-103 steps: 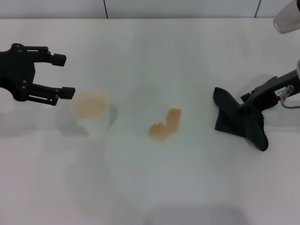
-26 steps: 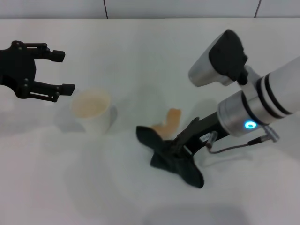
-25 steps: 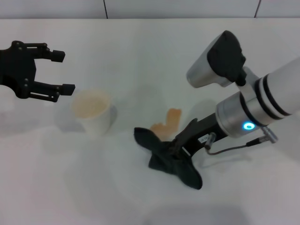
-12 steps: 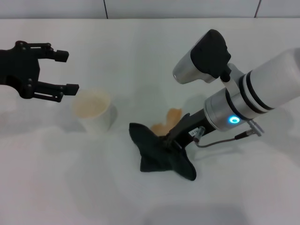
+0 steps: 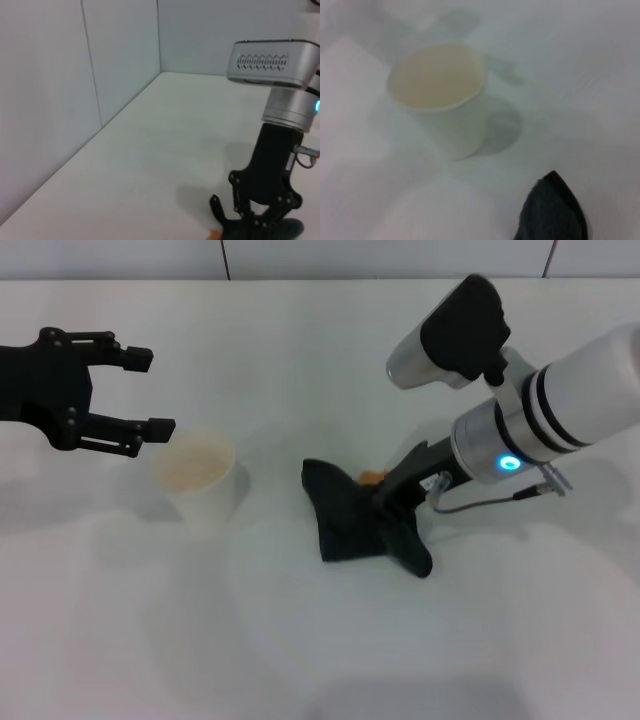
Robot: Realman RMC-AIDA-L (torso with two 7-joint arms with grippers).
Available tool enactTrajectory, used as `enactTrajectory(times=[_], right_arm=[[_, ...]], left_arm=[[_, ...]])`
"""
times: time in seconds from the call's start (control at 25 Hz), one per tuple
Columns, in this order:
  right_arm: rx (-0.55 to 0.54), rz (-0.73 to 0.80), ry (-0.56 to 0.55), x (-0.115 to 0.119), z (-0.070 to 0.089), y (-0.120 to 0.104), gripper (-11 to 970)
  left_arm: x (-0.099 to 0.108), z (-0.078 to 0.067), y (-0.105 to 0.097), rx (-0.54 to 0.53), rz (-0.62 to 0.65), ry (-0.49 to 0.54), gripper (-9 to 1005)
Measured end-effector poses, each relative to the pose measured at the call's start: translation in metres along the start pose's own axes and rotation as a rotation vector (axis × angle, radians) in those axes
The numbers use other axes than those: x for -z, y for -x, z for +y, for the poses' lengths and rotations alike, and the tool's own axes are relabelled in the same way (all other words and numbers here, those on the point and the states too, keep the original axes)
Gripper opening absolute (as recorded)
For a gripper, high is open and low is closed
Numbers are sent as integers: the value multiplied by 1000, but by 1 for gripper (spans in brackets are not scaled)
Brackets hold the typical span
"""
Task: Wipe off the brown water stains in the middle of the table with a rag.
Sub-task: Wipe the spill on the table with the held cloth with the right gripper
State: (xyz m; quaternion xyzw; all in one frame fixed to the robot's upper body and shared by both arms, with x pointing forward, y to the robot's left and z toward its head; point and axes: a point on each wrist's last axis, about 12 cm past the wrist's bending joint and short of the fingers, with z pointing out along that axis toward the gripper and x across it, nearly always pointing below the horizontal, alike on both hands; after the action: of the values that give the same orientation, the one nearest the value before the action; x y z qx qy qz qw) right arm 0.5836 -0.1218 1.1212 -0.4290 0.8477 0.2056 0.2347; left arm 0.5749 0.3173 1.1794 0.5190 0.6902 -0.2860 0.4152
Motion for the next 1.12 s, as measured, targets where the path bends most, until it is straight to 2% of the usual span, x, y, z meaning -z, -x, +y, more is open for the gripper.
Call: enactTrajectory(times=[0.48,0.72,0.92,1.12], right_arm=[[-82,-36,-141,11,-40,-8,76],[-105,-59,-170,14,-48,-8,82],[-81,-42,-131,10,-37,-6,88],[-34,-23,-48,-2,-14,0,95]], left_arm=[[-3,-1,-3,9,-2,13,884],[-4,-1,-3,9,-5,11,884],[-5,-1,-4,8,-4,16,884],[-6,0,-2,3,-3,16,884]])
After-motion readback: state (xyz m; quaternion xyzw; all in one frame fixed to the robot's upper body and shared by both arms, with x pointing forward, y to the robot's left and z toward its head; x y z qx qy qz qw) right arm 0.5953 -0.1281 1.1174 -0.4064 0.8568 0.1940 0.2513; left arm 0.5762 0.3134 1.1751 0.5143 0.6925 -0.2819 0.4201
